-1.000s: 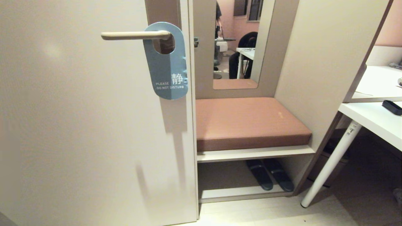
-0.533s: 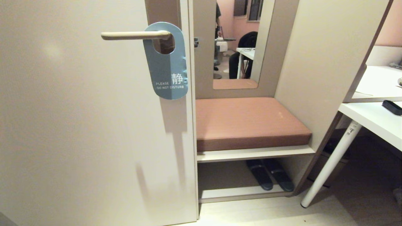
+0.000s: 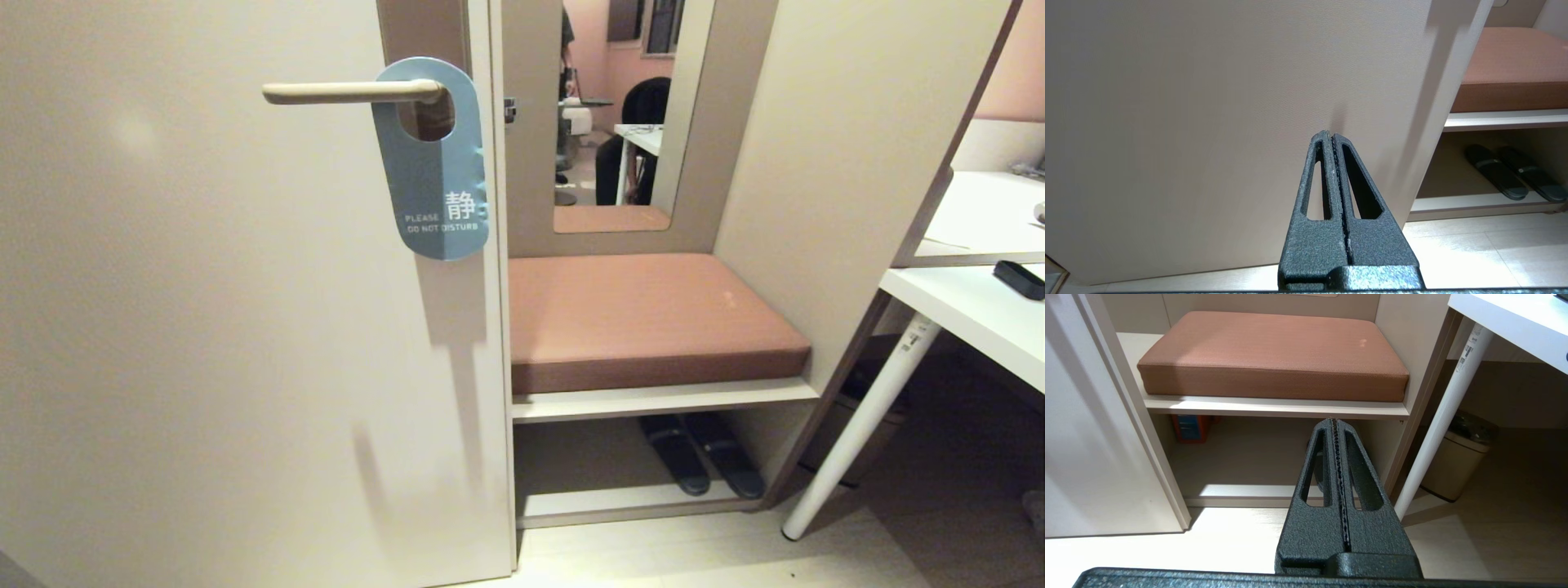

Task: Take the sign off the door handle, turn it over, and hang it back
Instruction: Take down the sign

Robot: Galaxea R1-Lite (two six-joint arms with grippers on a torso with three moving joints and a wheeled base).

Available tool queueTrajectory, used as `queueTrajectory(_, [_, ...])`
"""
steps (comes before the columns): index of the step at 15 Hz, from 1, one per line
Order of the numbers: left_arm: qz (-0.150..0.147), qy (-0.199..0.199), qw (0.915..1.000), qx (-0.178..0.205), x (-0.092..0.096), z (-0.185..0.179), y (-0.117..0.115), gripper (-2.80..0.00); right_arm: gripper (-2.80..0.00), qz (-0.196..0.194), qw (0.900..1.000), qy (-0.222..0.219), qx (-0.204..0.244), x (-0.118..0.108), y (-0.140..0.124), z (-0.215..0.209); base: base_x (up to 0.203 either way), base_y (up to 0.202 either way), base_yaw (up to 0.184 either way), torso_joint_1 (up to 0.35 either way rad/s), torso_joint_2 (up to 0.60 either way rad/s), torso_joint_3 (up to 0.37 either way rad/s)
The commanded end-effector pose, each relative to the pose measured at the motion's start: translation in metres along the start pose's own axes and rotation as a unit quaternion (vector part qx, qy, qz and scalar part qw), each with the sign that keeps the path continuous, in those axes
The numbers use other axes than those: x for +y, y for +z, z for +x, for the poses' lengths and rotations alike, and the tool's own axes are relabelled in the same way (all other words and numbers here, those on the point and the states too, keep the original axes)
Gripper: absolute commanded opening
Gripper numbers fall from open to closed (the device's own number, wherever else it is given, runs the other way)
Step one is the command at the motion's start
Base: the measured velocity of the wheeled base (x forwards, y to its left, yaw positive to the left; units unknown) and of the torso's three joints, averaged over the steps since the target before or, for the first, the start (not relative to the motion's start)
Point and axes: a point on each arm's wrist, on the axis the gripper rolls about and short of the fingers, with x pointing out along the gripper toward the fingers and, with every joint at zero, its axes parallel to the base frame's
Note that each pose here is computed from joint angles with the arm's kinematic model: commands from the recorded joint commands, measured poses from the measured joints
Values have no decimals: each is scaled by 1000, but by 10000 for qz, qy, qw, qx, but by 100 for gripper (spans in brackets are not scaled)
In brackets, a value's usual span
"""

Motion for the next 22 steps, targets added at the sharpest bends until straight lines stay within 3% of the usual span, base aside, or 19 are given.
queueTrajectory(1, [-6, 5, 10000, -4, 0, 0, 0, -280, -280, -2, 10000, 4, 4, 0, 0, 0, 0, 0, 0, 0, 0, 0])
queueTrajectory(6, [-6, 5, 10000, -4, 0, 0, 0, -280, -280, -2, 10000, 4, 4, 0, 0, 0, -1, 18, 1, 1, 0, 0])
queueTrajectory(15, [-6, 5, 10000, -4, 0, 0, 0, -280, -280, -8, 10000, 4, 4, 0, 0, 0, 0, 174, -2, 3, 2, 1])
queueTrajectory(22, [-6, 5, 10000, -4, 0, 0, 0, -280, -280, -2, 10000, 4, 4, 0, 0, 0, 0, 0, 0, 0, 0, 0])
